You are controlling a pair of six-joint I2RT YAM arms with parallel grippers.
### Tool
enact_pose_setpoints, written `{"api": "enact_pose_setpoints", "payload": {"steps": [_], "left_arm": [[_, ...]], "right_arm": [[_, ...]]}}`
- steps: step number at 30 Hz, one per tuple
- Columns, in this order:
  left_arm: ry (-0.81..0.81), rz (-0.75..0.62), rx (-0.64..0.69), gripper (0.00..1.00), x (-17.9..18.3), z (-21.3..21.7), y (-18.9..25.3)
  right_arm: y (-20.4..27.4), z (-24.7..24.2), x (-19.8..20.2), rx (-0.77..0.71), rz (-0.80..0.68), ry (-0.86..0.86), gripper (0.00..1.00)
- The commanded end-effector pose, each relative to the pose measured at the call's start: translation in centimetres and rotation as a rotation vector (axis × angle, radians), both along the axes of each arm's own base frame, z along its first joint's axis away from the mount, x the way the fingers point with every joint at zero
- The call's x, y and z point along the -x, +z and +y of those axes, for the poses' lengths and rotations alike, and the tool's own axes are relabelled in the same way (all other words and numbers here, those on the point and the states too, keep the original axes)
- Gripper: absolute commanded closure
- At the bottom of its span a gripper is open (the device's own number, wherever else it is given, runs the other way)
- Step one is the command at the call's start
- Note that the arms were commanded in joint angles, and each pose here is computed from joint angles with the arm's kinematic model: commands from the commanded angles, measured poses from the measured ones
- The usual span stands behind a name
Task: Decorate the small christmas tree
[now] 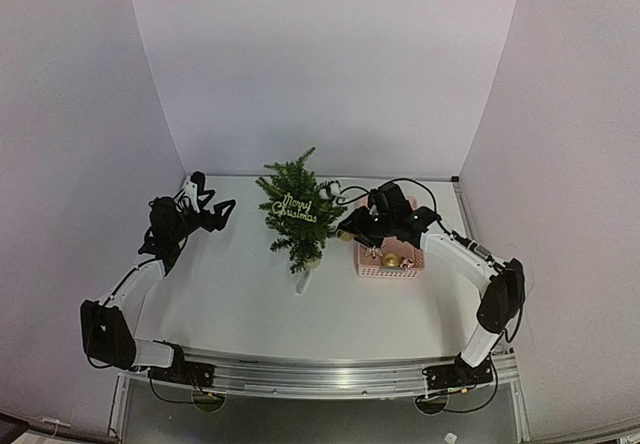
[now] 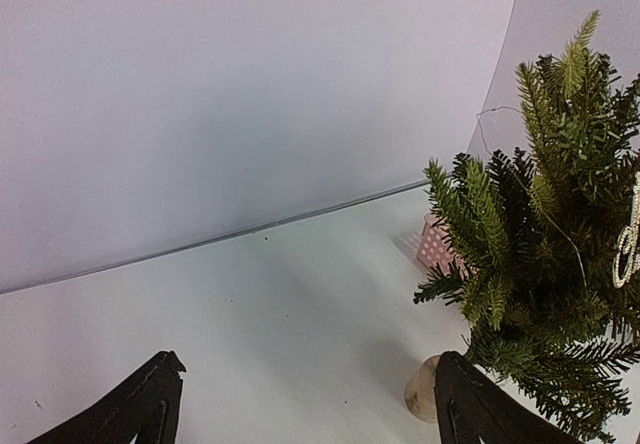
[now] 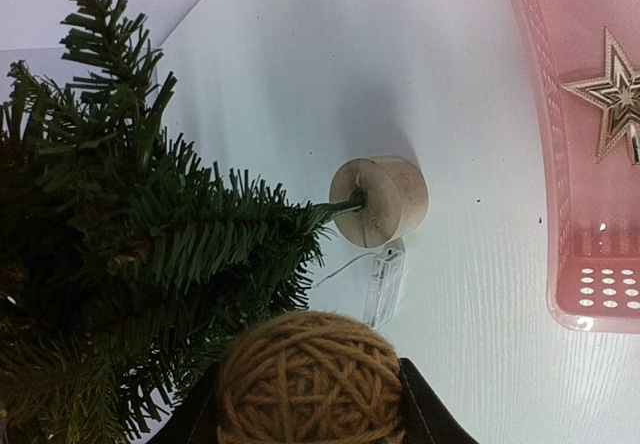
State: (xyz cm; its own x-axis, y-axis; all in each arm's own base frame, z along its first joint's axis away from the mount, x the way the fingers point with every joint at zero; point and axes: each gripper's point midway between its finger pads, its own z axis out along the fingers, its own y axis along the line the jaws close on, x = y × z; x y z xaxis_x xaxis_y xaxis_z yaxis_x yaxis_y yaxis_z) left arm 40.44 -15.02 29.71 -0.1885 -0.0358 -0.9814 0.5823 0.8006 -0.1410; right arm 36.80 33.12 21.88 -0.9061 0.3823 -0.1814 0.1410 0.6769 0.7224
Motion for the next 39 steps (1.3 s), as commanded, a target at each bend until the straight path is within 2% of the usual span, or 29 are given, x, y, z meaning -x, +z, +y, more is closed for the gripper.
{"api": "enact_pose_setpoints", "payload": {"steps": [1, 14, 32, 39], "left_arm": [[0.004, -0.068, -0.004, 0.12, 0.1, 0.3, 2.1], [0.005, -0.074, -0.007, 0.12, 0.0, 0.3, 2.2], [0.003, -0.078, -0.01, 0.12, 0.2, 0.3, 2.3], [0.002, -0.076, -0.008, 0.12, 0.2, 0.3, 2.2]], "right_arm": [[2.0, 0.1, -1.0, -0.014, -0.057, -0.046, 0.86], [2.5, 0.7, -1.0, -0.031, -0.059, -0.059, 0.88], [1.3, 0.8, -1.0, -0.03, -0.037, -0.103, 0.91], [-0.2, 0.5, -0.8, -0.026, 0.015, -0.14, 0.93]]}}
